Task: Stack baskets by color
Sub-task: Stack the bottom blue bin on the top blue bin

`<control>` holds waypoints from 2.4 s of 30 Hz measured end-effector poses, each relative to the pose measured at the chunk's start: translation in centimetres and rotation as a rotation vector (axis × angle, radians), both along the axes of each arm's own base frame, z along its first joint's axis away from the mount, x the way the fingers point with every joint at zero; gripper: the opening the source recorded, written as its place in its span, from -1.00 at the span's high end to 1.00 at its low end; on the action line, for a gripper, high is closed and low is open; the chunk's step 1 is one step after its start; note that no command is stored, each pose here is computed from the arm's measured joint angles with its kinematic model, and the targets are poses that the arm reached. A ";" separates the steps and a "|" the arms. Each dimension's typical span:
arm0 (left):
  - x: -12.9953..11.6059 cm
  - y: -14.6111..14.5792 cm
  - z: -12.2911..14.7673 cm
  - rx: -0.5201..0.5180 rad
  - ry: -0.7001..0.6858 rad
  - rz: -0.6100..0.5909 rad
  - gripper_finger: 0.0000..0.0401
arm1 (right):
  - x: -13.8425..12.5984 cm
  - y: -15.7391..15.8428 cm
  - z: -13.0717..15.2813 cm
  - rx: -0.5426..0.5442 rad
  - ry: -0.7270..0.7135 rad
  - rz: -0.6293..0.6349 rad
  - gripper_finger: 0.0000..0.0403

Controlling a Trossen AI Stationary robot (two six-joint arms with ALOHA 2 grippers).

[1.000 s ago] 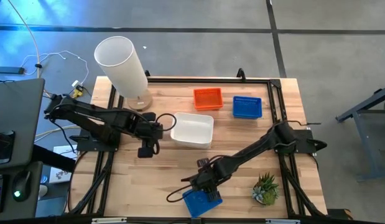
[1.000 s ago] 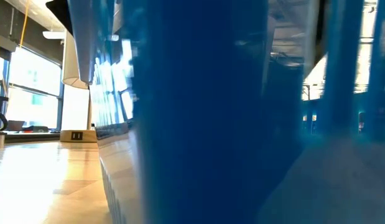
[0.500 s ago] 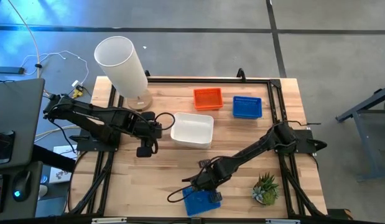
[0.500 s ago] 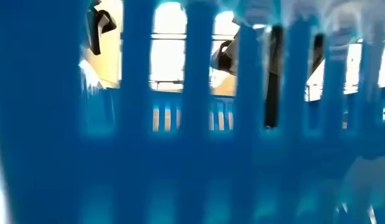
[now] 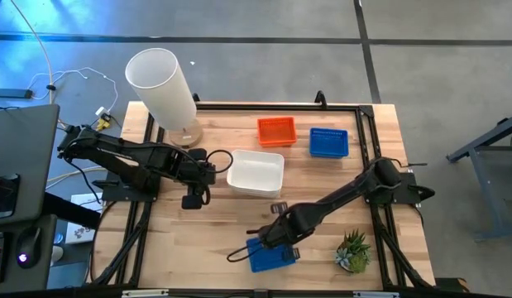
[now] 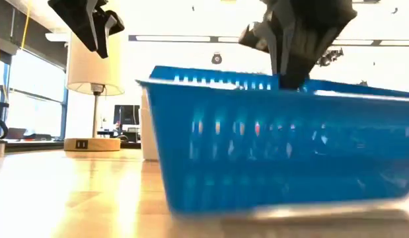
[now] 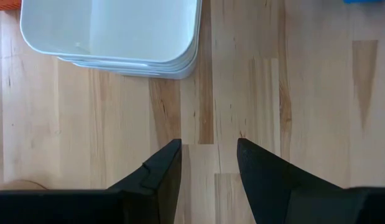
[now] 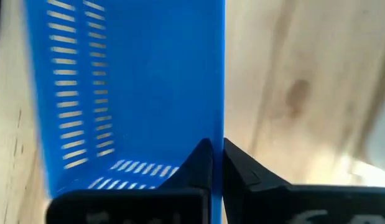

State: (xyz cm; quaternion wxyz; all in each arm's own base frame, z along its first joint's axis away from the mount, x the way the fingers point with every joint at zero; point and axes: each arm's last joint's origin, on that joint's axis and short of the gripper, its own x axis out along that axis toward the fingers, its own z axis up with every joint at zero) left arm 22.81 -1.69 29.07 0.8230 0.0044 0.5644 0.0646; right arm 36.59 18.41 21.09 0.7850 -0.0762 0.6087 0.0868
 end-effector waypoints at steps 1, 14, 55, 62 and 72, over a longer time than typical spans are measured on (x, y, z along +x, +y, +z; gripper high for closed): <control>0.0 0.0 0.0 0.000 0.000 0.000 0.30 | -0.2 -0.2 0.6 -0.010 -0.012 -0.001 1.00; 0.1 0.0 0.0 0.014 -0.003 -0.030 0.30 | -4.1 -5.3 8.7 -0.192 -0.120 -0.107 1.00; 1.6 5.2 1.0 0.325 -0.126 -0.033 0.30 | -20.2 -32.6 11.2 -0.337 0.043 -0.593 1.00; 1.4 6.9 1.0 0.214 -0.146 -0.009 0.30 | -20.0 -34.9 9.2 -0.263 0.162 -0.562 1.00; 1.4 7.0 1.0 0.173 -0.157 -0.013 0.30 | -18.7 -36.3 6.9 -0.214 0.261 -0.420 1.00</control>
